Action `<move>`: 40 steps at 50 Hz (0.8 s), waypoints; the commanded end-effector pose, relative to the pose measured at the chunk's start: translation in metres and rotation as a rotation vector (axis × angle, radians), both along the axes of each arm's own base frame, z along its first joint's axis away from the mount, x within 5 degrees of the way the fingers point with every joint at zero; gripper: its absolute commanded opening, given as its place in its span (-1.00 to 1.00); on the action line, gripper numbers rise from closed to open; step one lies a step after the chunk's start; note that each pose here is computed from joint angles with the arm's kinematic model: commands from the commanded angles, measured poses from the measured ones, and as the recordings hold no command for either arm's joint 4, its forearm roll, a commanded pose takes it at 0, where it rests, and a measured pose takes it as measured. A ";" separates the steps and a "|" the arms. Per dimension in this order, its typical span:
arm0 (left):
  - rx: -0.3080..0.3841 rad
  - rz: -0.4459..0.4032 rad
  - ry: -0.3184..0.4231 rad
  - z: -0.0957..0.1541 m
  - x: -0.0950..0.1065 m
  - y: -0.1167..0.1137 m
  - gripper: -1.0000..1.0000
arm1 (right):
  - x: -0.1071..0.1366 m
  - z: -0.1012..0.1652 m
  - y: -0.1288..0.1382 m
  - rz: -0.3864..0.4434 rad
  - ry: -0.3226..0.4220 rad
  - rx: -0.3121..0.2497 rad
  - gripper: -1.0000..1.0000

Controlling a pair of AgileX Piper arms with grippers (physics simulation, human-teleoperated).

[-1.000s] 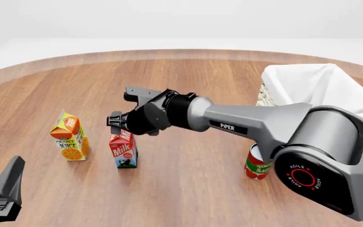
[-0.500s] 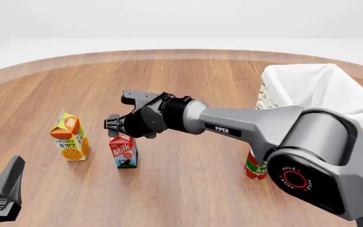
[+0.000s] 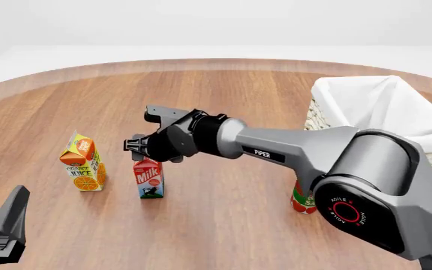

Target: Pick the milk and place it in the basket.

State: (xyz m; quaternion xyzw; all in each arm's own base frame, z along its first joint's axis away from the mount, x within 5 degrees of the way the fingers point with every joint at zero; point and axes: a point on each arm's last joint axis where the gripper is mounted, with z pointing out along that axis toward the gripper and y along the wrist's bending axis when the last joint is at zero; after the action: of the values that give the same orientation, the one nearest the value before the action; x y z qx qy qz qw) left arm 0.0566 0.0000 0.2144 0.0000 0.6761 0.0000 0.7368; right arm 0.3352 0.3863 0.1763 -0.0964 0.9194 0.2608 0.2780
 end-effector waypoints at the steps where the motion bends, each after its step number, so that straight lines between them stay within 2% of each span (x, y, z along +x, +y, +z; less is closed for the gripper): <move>1: 0.000 0.000 0.000 0.000 0.000 0.000 1.00 | 0.001 -0.005 -0.003 -0.004 0.004 -0.011 -1.00; 40: 0.000 0.000 0.000 0.000 0.000 0.000 1.00 | -0.011 0.040 -0.019 0.008 -0.054 0.030 -1.00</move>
State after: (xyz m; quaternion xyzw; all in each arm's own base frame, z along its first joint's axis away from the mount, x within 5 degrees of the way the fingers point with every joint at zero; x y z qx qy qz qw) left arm 0.0566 0.0000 0.2144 0.0000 0.6761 0.0000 0.7368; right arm 0.3256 0.3711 0.1930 -0.1104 0.9162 0.2561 0.2879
